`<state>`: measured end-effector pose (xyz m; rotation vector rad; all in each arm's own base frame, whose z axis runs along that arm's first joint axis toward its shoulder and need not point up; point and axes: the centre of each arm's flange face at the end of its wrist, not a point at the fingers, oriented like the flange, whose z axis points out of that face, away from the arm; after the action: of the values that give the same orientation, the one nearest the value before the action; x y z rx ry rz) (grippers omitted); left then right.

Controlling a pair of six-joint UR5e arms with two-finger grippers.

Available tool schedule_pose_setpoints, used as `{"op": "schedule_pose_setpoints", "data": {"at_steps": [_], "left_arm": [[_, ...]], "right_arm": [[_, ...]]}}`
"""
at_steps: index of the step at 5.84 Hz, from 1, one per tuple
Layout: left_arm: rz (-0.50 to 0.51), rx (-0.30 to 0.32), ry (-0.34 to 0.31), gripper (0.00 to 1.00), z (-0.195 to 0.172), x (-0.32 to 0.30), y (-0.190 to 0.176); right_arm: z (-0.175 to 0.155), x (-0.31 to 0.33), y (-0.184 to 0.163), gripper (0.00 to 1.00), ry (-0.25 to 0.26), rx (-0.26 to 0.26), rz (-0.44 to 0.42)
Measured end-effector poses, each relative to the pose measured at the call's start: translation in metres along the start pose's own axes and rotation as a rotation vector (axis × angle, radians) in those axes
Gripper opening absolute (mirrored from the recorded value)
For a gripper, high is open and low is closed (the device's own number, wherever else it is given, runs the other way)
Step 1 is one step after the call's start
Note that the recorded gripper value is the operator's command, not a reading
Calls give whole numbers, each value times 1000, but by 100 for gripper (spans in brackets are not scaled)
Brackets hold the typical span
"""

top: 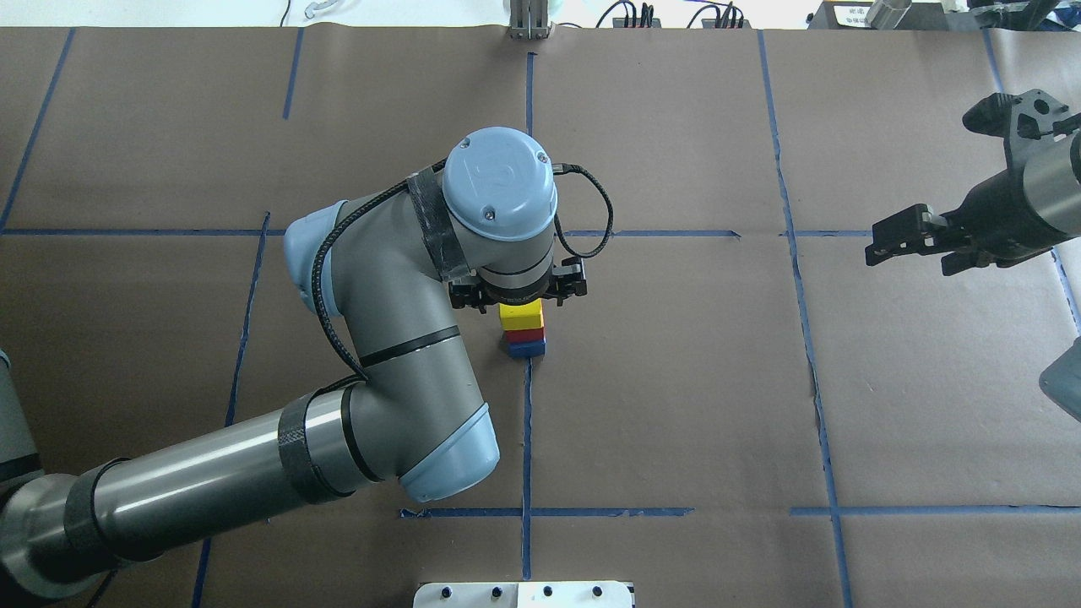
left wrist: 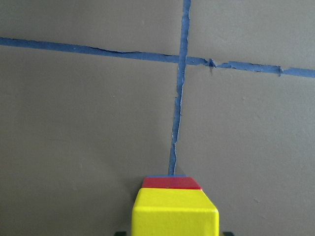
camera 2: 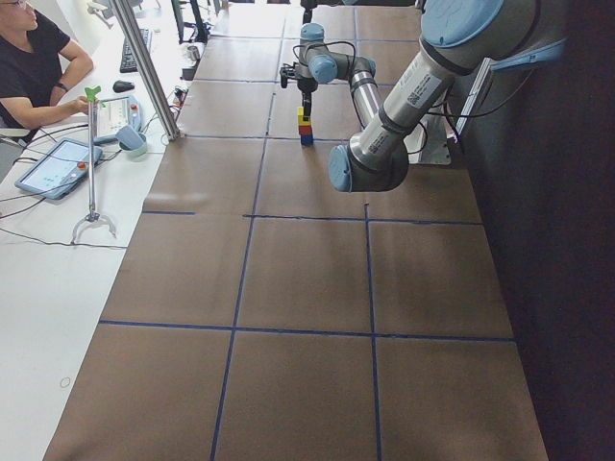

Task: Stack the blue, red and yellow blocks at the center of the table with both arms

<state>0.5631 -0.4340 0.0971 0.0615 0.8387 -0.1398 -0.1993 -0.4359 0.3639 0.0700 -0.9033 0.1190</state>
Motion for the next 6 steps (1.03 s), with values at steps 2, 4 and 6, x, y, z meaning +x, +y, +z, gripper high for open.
{"op": "schedule_pose_setpoints", "data": {"at_steps": [2,4,6], "left_arm": [[-9,35,51,100,-38,-6,-12],[12,74,79,100,-76,-89,-29],[199,54,28,100,-90,-233,-50]], "right_arm": [[1,2,0,100,2,-1,1],[-10,26,-8,100,8,0,-27],[-36,111,-14,100,1,-19,-68]]}}
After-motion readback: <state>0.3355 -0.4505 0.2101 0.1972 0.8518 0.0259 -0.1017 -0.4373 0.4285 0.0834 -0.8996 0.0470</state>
